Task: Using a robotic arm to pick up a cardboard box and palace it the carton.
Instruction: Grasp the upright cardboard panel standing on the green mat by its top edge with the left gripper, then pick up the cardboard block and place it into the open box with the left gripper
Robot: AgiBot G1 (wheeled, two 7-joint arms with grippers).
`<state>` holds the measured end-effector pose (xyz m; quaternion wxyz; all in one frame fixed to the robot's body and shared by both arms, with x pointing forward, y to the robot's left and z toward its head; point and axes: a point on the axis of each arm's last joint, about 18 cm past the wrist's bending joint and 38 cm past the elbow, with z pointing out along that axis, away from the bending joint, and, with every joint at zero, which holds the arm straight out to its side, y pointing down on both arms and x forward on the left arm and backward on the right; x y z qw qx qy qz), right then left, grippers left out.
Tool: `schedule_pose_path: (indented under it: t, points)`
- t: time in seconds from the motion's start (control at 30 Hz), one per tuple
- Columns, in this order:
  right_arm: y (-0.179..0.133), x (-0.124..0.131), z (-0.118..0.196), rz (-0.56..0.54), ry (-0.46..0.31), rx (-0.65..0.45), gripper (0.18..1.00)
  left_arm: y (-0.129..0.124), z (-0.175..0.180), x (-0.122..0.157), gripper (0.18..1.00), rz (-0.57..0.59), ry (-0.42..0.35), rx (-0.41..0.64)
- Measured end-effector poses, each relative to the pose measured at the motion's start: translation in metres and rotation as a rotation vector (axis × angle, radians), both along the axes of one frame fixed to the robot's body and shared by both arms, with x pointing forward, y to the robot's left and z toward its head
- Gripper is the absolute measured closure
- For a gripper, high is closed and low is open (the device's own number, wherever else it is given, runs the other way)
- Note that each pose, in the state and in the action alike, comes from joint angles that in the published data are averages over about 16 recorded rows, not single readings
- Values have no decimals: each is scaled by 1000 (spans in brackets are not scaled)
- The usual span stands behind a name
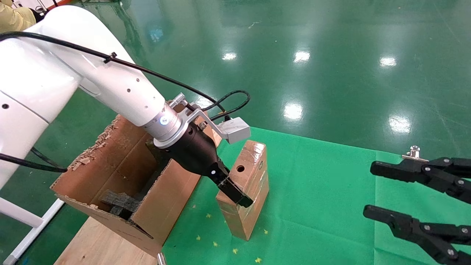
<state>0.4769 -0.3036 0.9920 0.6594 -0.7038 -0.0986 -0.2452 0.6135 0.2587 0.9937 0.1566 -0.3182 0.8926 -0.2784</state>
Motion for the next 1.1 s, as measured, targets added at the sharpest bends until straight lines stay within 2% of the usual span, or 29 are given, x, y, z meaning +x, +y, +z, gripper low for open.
schedule_pose_path:
  t: [0.27,0.67,0.87,1.1]
  points:
    - [0,0,0,0,0,0,552,0,0,0,429,1,0,-3]
    - [0,0,0,0,0,0,316,8,14,0,704,27,-35,-47]
    - [0,0,0,0,0,0,244,28,54,-2,792,79,-130,-154]
    - [0,0,0,0,0,0,193,77,126,-15,830,172,-332,-276]
